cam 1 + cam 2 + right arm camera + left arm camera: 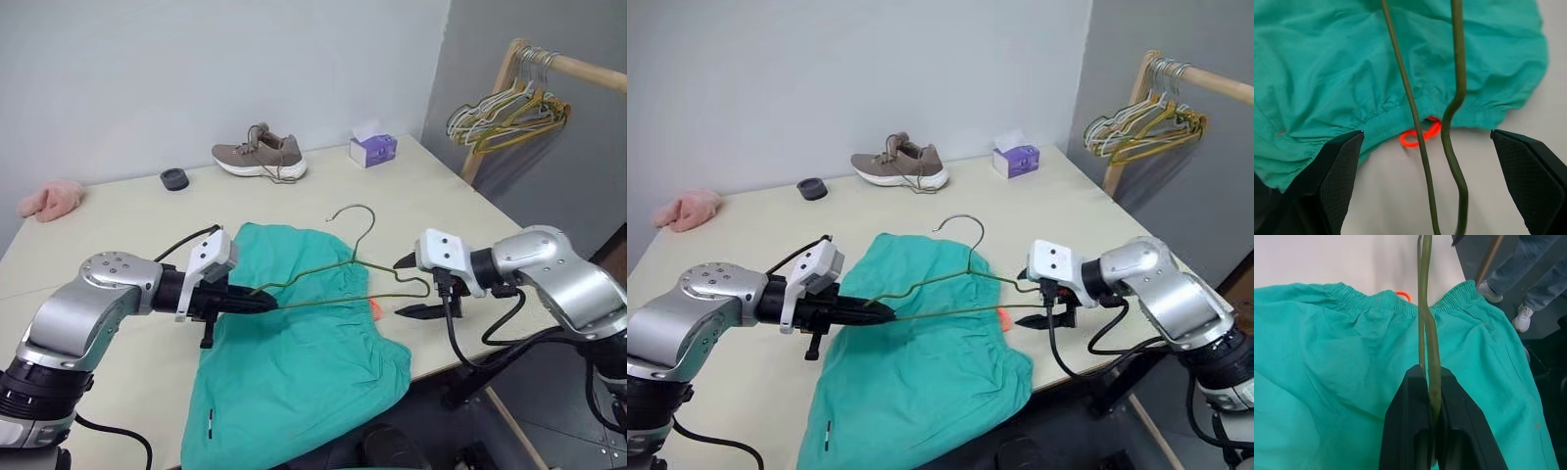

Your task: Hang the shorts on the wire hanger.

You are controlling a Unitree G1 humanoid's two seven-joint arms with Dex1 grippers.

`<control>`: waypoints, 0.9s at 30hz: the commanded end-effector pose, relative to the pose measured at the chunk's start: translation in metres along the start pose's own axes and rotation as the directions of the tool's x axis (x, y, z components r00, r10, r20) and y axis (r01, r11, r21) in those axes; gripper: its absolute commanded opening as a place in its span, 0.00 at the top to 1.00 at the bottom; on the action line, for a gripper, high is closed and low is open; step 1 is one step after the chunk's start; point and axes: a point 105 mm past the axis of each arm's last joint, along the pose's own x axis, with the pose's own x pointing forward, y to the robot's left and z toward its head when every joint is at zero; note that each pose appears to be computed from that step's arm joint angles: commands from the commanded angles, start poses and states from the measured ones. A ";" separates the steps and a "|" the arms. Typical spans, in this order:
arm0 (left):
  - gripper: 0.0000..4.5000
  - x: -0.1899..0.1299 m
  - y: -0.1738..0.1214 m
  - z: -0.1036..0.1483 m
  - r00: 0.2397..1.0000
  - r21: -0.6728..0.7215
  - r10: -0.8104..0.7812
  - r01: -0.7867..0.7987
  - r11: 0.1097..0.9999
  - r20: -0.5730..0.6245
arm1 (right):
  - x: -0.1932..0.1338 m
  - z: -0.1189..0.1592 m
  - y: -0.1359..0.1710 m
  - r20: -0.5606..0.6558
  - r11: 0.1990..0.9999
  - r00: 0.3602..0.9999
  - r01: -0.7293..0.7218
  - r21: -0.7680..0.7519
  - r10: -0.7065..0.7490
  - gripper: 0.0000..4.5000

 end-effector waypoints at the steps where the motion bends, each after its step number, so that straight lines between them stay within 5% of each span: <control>1: 1.00 -0.004 -0.002 0.012 1.000 0.053 0.005 -0.005 0.999 0.013 | 0.007 0.003 -0.001 -0.028 0.999 0.999 -0.038 0.008 0.038 0.05; 14: 1.00 -0.003 -0.003 0.010 1.000 0.068 0.010 -0.011 0.998 0.014 | 0.013 -0.007 -0.004 -0.067 0.990 0.994 -0.075 0.122 0.083 0.98; 17: 1.00 -0.002 0.003 0.012 0.998 0.076 0.047 -0.049 0.996 0.036 | 0.012 -0.007 -0.003 -0.055 0.989 0.995 -0.074 0.127 0.082 0.99; 27: 0.39 -0.013 0.030 0.006 0.970 0.041 0.218 -0.223 0.974 0.110 | -0.002 -0.026 0.010 -0.052 0.973 0.997 -0.040 0.229 0.053 1.00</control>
